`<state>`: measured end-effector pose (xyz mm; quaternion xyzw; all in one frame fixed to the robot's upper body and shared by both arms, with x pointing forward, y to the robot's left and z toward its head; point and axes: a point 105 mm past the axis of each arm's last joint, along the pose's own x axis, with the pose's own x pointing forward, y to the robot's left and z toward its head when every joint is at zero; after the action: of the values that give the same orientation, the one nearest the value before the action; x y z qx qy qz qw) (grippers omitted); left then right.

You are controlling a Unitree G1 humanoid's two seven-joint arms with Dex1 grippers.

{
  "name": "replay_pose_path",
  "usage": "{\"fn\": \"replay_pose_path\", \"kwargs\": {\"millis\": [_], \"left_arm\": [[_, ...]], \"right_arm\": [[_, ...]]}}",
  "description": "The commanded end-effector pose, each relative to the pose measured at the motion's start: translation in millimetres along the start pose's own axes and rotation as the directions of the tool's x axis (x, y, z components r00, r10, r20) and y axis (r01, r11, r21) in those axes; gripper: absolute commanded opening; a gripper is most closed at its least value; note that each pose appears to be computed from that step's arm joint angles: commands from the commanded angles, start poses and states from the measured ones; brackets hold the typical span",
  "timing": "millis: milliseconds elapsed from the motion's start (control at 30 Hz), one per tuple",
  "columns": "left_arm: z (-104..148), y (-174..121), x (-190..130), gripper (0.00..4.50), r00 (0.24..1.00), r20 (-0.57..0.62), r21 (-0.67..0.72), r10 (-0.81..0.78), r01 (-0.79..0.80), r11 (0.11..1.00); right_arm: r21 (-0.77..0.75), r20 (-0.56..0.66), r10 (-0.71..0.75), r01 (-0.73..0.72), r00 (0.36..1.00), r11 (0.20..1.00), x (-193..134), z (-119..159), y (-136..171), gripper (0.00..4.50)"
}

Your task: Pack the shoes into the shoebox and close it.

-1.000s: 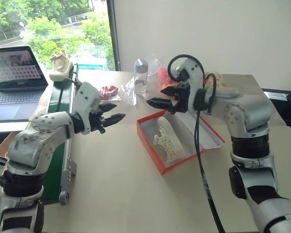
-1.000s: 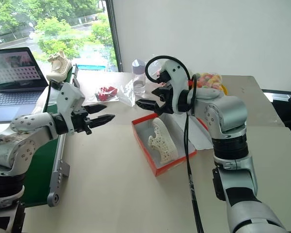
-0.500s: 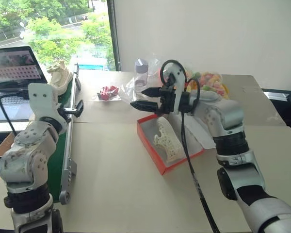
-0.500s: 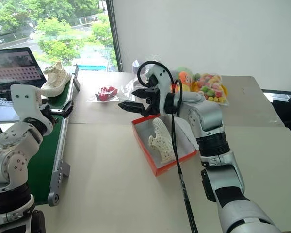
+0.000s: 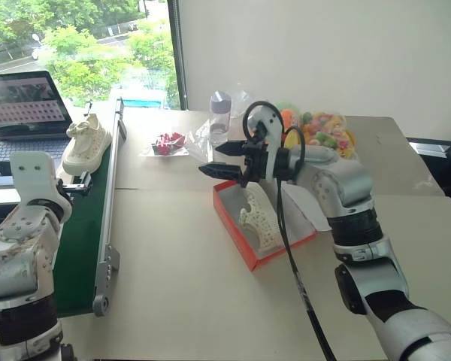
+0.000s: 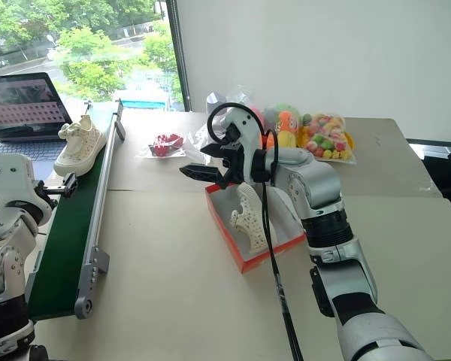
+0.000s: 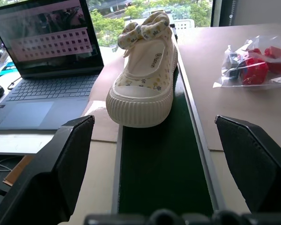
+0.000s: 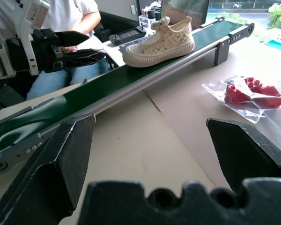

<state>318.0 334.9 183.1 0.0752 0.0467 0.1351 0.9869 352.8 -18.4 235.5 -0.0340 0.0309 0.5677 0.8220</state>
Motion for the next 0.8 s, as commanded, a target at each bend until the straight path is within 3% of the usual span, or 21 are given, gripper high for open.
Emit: {"fn": "replay_pose_path", "kwargs": {"millis": [33, 433, 733, 767, 800], "left_arm": [[12.3, 3.7, 3.0, 4.42, 0.998, 0.067, -0.004, -0.021, 0.021, 1.000], [-5.3, 12.3, 18.1, 4.42, 1.000, 0.007, -0.030, -0.029, 0.029, 0.999], [-20.3, -8.7, 22.5, 4.42, 0.990, -0.059, -0.059, -0.129, 0.126, 0.990], [-21.2, -11.2, 22.6, 3.88, 0.988, -0.059, -0.073, -0.144, 0.140, 0.987], [-22.0, -12.8, 22.6, 3.68, 0.986, -0.062, -0.086, -0.156, 0.150, 0.985]], "right_arm": [[-0.036, 0.024, -0.007, 0.008, 1.000, 0.999, -4.4, 10.5, 2.5, 4.50], [-0.031, 0.006, -0.037, 0.037, 0.999, 0.999, -10.5, 7.9, 2.2, 4.50], [-0.039, 0.000, -0.068, 0.068, 0.998, 0.997, -16.3, 11.0, -0.6, 4.50], [-0.040, 0.001, -0.069, 0.069, 0.998, 0.997, -16.4, 11.8, -0.7, 4.50], [-0.041, 0.002, -0.071, 0.071, 0.997, 0.997, -16.5, 12.4, -0.9, 4.50]]}}
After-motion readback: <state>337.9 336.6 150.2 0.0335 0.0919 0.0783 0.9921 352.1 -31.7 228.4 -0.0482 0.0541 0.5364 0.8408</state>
